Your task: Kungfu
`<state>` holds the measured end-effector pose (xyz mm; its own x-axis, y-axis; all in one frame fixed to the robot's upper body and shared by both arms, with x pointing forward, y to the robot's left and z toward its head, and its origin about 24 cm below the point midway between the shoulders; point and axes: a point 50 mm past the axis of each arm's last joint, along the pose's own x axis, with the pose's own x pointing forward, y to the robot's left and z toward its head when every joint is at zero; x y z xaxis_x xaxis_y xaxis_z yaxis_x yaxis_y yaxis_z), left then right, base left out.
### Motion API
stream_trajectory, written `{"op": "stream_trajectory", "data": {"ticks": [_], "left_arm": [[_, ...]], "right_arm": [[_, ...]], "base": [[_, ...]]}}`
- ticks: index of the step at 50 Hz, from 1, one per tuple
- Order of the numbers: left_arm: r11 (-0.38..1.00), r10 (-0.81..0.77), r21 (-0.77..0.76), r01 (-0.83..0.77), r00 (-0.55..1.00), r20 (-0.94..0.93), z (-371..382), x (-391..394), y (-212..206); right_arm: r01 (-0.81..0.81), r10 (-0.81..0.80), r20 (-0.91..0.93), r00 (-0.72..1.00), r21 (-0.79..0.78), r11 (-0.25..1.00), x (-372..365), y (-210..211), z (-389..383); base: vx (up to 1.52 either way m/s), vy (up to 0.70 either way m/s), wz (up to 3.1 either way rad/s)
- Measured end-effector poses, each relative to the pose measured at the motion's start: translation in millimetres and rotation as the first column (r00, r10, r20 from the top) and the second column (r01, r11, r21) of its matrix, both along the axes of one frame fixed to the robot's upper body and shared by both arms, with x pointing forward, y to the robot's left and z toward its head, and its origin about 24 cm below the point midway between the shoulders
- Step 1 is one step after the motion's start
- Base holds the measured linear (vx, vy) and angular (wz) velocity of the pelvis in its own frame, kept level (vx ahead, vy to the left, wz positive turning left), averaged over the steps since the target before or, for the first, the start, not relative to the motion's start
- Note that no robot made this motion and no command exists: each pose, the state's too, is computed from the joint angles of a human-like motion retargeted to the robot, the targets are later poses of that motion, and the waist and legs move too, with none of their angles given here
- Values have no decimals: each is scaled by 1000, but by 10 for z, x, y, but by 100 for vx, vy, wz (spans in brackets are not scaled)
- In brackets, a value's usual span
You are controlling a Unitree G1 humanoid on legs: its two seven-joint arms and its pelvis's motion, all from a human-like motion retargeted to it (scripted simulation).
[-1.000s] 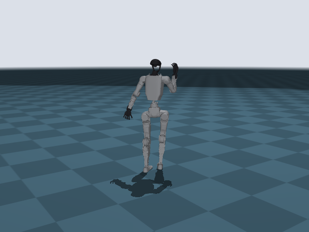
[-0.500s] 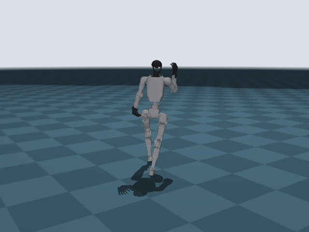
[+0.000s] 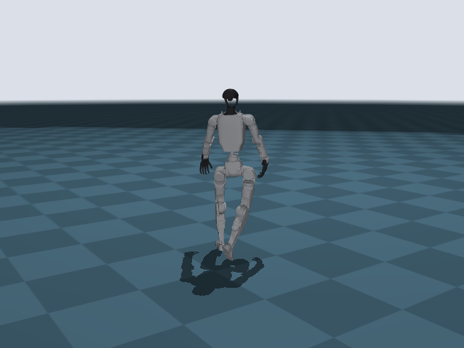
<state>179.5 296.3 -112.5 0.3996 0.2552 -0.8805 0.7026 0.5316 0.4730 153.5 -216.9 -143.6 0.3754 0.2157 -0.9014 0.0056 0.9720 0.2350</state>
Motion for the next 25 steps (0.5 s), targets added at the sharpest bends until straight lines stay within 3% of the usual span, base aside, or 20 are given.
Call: {"op": "stream_trajectory", "data": {"ticks": [3, 6, 8, 12, 15, 20, 25], "left_arm": [[960, -210, -58, 276, 838, 504, 771, 1199, -527], [860, -295, 71, 505, 378, 877, 1977, 1864, -1071], [794, -282, 229, 563, 7, 959, 2854, 1934, -1288], [728, -201, 516, 452, -578, 791, 4223, 1536, -1405], [710, -153, 632, 311, -808, 569, 4841, 1155, -1407], [677, -219, 723, 136, -901, 374, 5245, 848, -1372], [686, -265, 727, 27, -921, 285, 5358, 777, -1383]], "right_arm": [[7, -95, -503, 859, -174, 985, -1432, -93, -243], [-24, -163, -727, 667, -240, 971, -2673, -19, -99], [-35, -159, -803, 574, -218, 975, -3327, 92, 116], [-25, -123, -910, 396, -144, 989, -4293, 235, 717], [-9, -169, -962, 216, -175, 985, -4724, 311, 1163], [124, -474, -880, 19, -469, 875, -5047, 469, 1563], [438, -816, -577, 13, -731, 524, -4845, 593, 1251]], "base": [[95, -2, 154], [83, 11, 161], [62, -14, 132], [61, -48, 71], [62, -57, 37], [63, -66, 34], [65, -91, 106]]}}
